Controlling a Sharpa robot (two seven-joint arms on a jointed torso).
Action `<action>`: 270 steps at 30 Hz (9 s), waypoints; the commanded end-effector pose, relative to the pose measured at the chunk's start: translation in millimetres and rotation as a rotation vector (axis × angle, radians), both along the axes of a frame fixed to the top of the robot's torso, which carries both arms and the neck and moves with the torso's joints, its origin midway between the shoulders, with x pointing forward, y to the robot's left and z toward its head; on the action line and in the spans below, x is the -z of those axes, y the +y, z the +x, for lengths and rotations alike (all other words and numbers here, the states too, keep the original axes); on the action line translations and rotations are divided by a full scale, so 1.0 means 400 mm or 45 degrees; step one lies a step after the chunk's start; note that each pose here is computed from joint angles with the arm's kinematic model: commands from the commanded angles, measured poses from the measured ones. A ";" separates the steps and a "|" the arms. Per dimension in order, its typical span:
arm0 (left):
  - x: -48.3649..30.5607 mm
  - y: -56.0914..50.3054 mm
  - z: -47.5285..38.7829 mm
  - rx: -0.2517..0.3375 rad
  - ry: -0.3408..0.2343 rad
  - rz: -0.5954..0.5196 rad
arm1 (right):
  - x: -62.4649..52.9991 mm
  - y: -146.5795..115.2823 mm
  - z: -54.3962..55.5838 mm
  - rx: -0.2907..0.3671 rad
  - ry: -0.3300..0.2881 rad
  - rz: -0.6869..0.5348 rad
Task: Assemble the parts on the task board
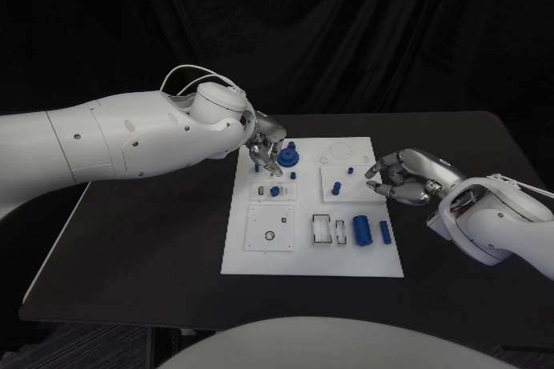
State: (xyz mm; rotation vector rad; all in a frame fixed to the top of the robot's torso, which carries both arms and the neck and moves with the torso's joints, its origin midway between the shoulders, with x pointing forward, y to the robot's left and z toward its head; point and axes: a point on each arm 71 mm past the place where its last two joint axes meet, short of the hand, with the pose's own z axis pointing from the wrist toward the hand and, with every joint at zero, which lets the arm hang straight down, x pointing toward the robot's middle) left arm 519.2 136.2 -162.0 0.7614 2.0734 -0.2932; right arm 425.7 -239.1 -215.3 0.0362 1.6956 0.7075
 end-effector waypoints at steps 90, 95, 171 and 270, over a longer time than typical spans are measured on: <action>0.117 -0.020 -0.019 -0.056 0.232 0.053 | -0.012 -0.011 -0.006 0.032 -0.031 0.059; 0.113 -0.015 -0.018 -0.100 0.191 0.017 | -0.011 -0.013 -0.005 0.038 -0.022 0.054; 0.166 0.072 -0.070 -0.907 0.334 -0.566 | -0.006 -0.021 -0.001 0.070 0.002 0.049; 0.102 0.151 -0.084 -0.856 0.063 -0.835 | -0.006 -0.025 0.002 0.067 -0.006 0.060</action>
